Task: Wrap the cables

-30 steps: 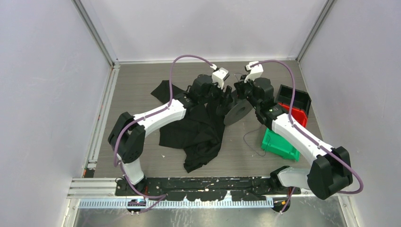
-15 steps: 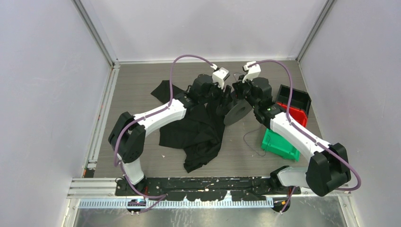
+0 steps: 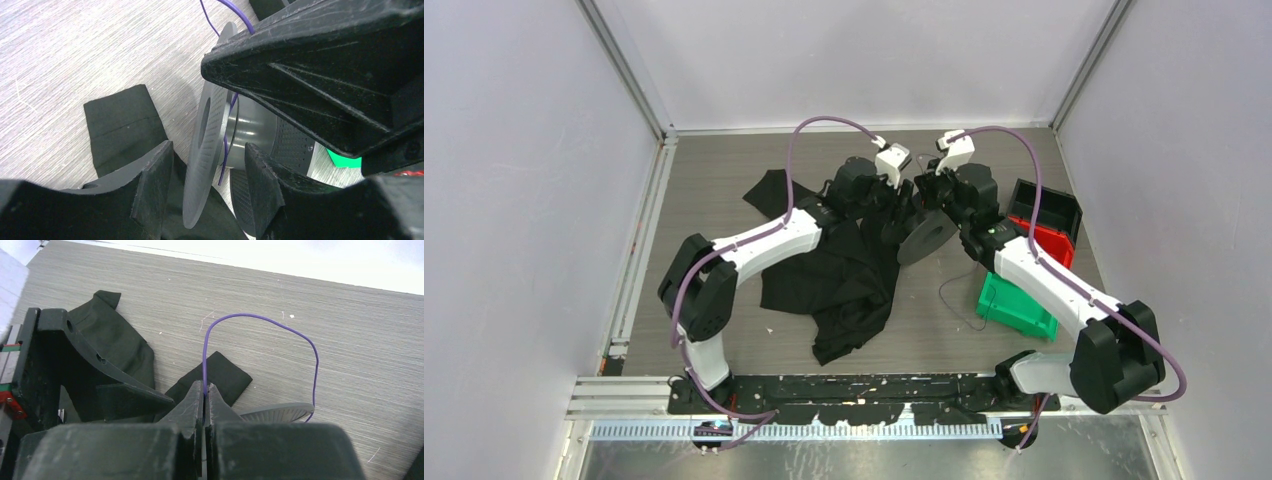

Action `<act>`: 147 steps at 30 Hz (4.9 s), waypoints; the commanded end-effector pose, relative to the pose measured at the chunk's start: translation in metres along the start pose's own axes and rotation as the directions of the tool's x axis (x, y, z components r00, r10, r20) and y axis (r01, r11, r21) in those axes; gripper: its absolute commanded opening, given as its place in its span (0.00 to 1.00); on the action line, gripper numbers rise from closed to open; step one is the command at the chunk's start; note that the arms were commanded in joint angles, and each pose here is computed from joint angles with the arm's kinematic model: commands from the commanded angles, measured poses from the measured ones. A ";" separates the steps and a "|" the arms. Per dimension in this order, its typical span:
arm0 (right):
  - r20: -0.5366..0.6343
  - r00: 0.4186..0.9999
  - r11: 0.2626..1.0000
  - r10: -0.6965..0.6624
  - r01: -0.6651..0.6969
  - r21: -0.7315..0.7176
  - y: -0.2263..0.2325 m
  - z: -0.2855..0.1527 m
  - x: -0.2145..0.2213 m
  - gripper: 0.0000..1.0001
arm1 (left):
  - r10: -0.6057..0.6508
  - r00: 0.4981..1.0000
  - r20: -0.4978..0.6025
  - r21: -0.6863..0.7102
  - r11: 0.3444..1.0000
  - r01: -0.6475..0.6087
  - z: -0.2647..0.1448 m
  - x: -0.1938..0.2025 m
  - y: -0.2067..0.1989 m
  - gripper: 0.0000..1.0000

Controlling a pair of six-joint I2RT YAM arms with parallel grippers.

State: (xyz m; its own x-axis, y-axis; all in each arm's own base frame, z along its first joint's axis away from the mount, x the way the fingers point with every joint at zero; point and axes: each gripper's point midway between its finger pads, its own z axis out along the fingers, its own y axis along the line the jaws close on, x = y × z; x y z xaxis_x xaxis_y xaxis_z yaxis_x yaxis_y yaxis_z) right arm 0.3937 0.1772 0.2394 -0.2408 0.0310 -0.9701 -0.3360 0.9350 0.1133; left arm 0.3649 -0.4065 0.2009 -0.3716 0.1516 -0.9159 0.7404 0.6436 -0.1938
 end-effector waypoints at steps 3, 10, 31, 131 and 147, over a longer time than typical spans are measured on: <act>0.057 0.998 1.000 -0.004 0.005 -0.020 0.006 0.002 -0.017 0.00 | 0.012 0.997 0.071 0.029 0.999 -0.014 0.002 -0.028 -0.007 0.53; 0.048 0.999 0.999 0.002 -0.001 -0.033 0.008 0.004 -0.014 0.00 | 0.025 0.997 0.070 0.032 0.999 -0.027 0.008 -0.026 -0.006 0.46; 0.033 0.999 0.999 0.009 -0.008 -0.031 0.008 0.003 -0.008 0.00 | 0.054 0.997 0.046 0.023 0.998 -0.055 0.012 -0.021 -0.002 0.01; -0.042 0.972 0.902 0.233 -0.200 0.382 -0.062 -0.124 0.078 0.00 | 0.028 0.997 -0.071 0.119 0.993 -0.019 -0.259 -0.134 -0.017 0.00; -0.219 0.907 0.907 0.359 -0.283 0.313 -0.005 -0.105 0.096 0.01 | -0.236 0.842 0.485 -0.091 0.944 0.317 -0.277 -0.213 0.050 0.00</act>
State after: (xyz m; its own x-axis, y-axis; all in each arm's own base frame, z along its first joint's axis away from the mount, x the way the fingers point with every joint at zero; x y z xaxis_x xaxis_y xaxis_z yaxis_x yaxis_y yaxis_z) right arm 0.2709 0.1098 0.1490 -0.5254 0.2390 -0.8166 0.0548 0.9672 0.2479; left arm 0.3017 -0.2117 0.4078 -0.4505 -0.0448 -0.8916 0.6007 0.7236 -0.3399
